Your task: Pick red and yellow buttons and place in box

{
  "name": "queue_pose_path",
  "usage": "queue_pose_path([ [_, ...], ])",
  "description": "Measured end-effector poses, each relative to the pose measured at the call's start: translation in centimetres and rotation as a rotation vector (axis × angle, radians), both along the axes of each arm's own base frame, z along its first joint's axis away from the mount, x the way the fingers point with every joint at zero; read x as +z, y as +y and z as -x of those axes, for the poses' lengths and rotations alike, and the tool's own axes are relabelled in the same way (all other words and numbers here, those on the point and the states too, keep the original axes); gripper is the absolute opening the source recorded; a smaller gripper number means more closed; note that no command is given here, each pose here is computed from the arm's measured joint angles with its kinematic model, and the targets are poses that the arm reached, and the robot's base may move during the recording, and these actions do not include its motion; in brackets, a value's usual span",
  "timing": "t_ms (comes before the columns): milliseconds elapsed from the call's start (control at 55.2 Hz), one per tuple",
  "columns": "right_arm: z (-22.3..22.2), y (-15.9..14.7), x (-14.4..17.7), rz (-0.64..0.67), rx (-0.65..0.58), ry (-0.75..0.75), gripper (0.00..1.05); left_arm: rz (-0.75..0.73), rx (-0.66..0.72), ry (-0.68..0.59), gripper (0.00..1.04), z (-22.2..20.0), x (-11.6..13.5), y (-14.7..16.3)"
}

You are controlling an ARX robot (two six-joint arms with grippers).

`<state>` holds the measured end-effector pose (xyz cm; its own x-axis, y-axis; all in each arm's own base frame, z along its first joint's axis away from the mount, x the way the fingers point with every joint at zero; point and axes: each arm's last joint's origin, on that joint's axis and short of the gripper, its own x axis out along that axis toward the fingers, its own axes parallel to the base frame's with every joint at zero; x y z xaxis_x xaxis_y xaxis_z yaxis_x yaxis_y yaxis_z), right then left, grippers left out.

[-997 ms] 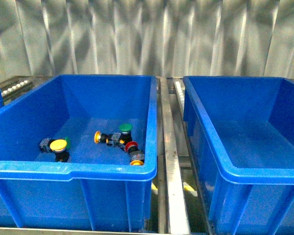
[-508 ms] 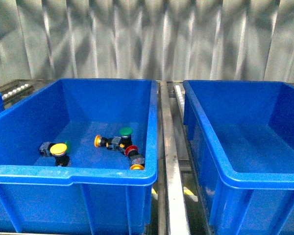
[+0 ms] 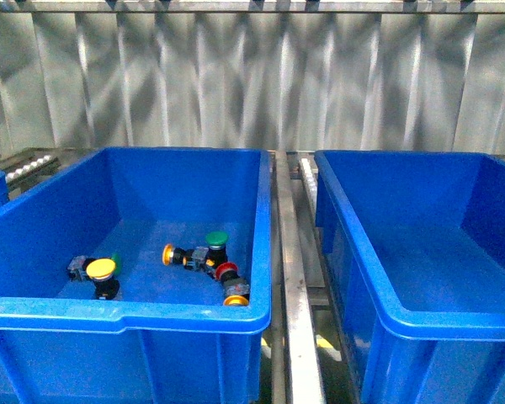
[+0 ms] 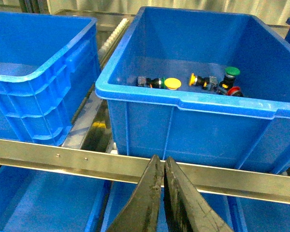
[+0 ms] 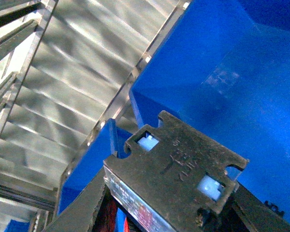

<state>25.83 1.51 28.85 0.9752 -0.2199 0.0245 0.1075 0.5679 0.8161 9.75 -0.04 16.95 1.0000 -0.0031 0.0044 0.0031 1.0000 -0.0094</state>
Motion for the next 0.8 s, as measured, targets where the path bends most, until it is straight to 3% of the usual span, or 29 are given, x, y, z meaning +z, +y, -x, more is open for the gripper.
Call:
queue_pose_path([
  [54,0.0,0.1,0.0,0.001,0.000,0.001,0.41,0.000,0.000,0.000,0.05,0.0,0.0,0.0],
  [199,0.0,0.3,0.0,0.005,-0.007,0.003,0.41,0.000,0.000,0.000,0.32,0.0,0.0,0.0],
  [471,0.8,-0.3,-0.3,0.073,-0.034,0.012,0.41,-0.002,0.001,0.000,0.99,0.0,0.0,0.0],
  [798,1.8,-3.7,-0.8,0.076,-0.105,0.023,0.41,-0.002,0.002,0.000,0.97,0.0,0.0,0.0],
])
